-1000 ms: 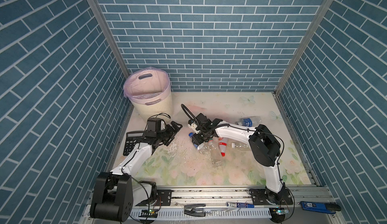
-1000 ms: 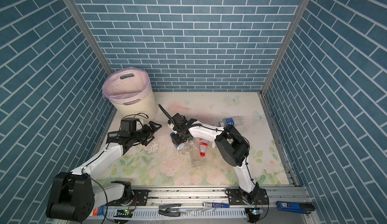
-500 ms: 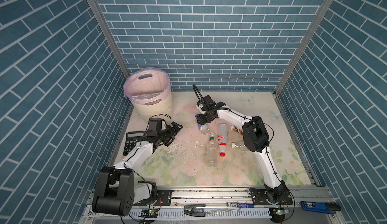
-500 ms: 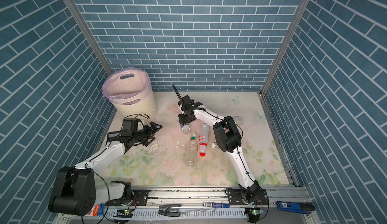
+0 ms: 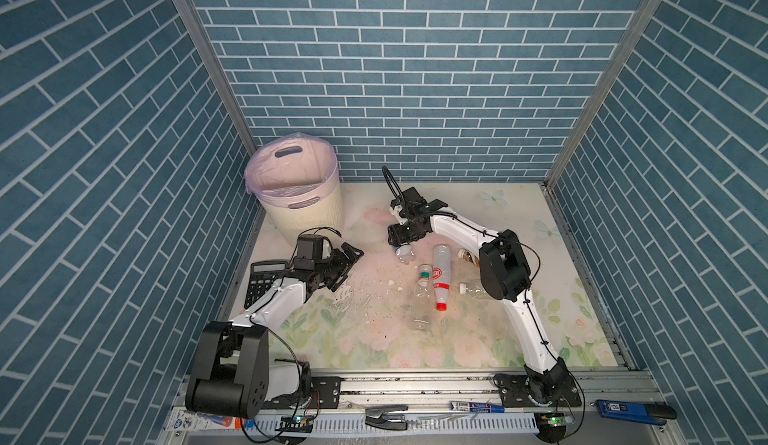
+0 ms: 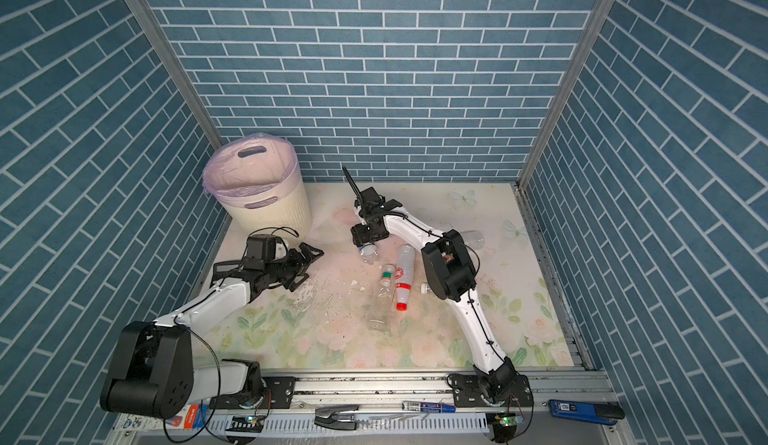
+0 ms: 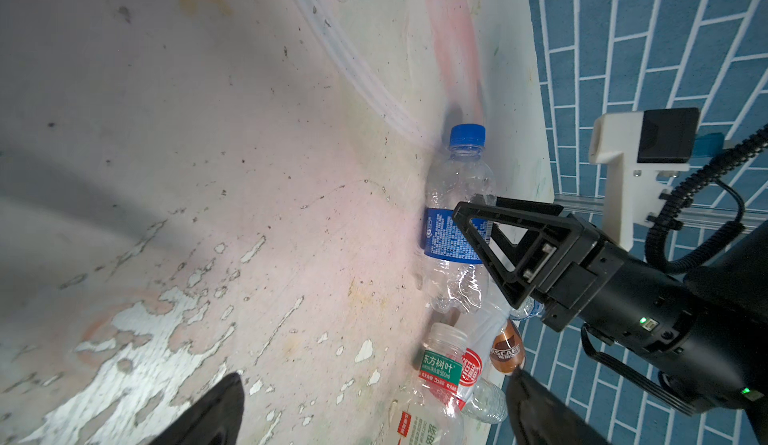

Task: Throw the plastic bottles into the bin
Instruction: 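Grasp the blue-capped water bottle with the right gripper and lift it, then raise the bottle with right gripper while left gripper grasps its blue cap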

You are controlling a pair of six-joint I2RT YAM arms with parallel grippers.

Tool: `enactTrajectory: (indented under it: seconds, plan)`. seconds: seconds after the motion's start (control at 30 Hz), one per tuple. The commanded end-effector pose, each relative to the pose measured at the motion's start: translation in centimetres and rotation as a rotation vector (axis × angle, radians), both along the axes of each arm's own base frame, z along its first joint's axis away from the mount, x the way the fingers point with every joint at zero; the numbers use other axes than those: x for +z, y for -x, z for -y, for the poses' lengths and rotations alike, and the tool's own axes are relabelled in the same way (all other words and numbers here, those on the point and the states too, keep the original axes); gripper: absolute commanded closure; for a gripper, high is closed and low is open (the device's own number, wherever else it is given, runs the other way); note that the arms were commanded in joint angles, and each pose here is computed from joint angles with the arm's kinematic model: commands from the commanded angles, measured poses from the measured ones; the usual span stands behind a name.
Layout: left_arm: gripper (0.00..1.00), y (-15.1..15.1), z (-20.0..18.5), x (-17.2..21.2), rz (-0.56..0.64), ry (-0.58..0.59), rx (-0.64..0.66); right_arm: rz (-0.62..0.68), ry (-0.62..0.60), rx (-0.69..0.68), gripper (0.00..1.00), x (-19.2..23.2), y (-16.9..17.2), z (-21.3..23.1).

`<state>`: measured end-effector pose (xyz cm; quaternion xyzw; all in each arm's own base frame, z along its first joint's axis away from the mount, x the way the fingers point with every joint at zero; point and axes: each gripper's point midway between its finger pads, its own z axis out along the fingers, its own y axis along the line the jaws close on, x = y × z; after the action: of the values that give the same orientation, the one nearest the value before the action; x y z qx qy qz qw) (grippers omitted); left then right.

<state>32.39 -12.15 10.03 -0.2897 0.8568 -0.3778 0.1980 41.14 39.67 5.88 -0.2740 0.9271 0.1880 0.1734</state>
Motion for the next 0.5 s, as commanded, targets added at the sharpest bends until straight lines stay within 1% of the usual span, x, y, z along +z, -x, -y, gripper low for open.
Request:
enactTrajectory:
  seconds: [0.0,0.13,0.27,0.47]
  plan:
    - [0.01,-0.3,0.1,0.1,0.02,-0.01,-0.009,0.014,-0.056,-0.011,0.22,3.3,1.3,0.3]
    - [0.01,-0.3,0.2,0.0,0.02,-0.012,-0.011,0.02,-0.072,-0.032,0.22,3.8,2.4,1.4]
    - [0.01,-0.3,0.5,-0.1,0.02,-0.013,-0.014,-0.01,-0.054,-0.035,0.23,2.2,3.5,2.1]
    - [0.01,-0.2,0.7,0.0,0.021,-0.013,-0.019,-0.035,-0.035,-0.022,0.28,0.5,4.4,1.8]
